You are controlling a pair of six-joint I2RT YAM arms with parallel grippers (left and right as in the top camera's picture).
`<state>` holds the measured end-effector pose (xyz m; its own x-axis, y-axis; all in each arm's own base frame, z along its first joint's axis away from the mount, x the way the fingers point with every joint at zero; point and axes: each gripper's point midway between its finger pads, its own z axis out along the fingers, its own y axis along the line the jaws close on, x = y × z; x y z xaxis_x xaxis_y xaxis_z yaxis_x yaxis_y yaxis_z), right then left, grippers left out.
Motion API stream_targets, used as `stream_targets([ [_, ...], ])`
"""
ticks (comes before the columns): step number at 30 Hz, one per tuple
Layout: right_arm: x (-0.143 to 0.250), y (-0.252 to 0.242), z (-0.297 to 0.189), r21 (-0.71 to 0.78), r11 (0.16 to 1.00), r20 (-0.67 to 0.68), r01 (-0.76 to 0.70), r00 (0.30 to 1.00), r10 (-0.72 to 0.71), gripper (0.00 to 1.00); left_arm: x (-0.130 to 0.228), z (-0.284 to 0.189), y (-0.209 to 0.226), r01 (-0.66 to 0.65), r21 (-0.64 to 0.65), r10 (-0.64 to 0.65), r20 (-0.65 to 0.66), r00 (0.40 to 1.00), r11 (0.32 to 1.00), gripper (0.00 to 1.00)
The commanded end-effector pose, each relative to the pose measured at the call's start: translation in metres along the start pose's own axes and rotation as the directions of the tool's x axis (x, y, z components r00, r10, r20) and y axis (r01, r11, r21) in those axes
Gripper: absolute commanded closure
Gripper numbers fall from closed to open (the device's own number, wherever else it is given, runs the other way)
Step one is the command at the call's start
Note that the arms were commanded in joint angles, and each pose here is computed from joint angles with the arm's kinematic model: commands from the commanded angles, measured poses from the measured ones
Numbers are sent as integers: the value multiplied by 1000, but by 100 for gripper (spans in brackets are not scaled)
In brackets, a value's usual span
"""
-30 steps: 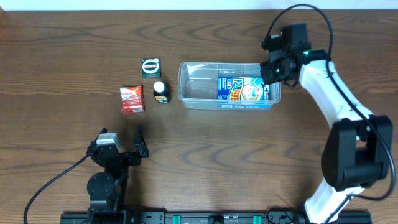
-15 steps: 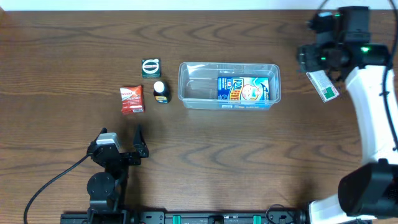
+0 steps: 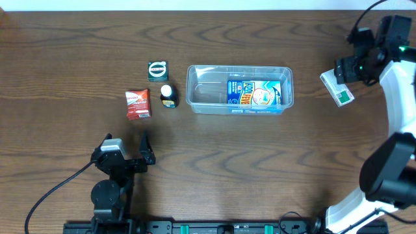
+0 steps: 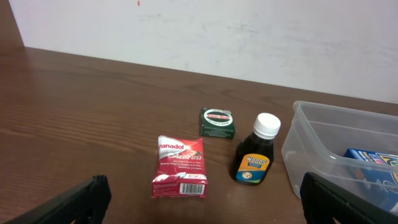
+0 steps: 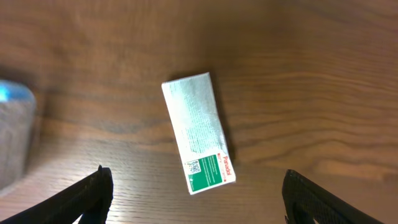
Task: Pack container
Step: 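Raise right gripper and move it to the white-green Panadol box, then grasp the white-green Panadol box with the right gripper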
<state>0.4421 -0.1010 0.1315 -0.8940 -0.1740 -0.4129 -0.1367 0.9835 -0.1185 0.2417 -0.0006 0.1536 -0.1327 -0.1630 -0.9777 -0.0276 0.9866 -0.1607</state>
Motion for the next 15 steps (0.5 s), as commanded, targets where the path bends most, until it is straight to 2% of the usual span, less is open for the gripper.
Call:
stream_targets([
  [1, 8, 2, 22, -29, 994, -34, 110, 993, -111, 14, 17, 3, 1, -13, 5, 14, -38, 999, 1000, 2],
  [6, 16, 1, 49, -39, 991, -78, 125, 989, -128, 15, 17, 3, 1, -13, 5, 14, -38, 999, 1000, 2],
  [15, 42, 3, 96, -67, 992, -178, 109, 977, -120, 25, 17, 3, 1, -13, 5, 14, -38, 999, 1000, 2],
])
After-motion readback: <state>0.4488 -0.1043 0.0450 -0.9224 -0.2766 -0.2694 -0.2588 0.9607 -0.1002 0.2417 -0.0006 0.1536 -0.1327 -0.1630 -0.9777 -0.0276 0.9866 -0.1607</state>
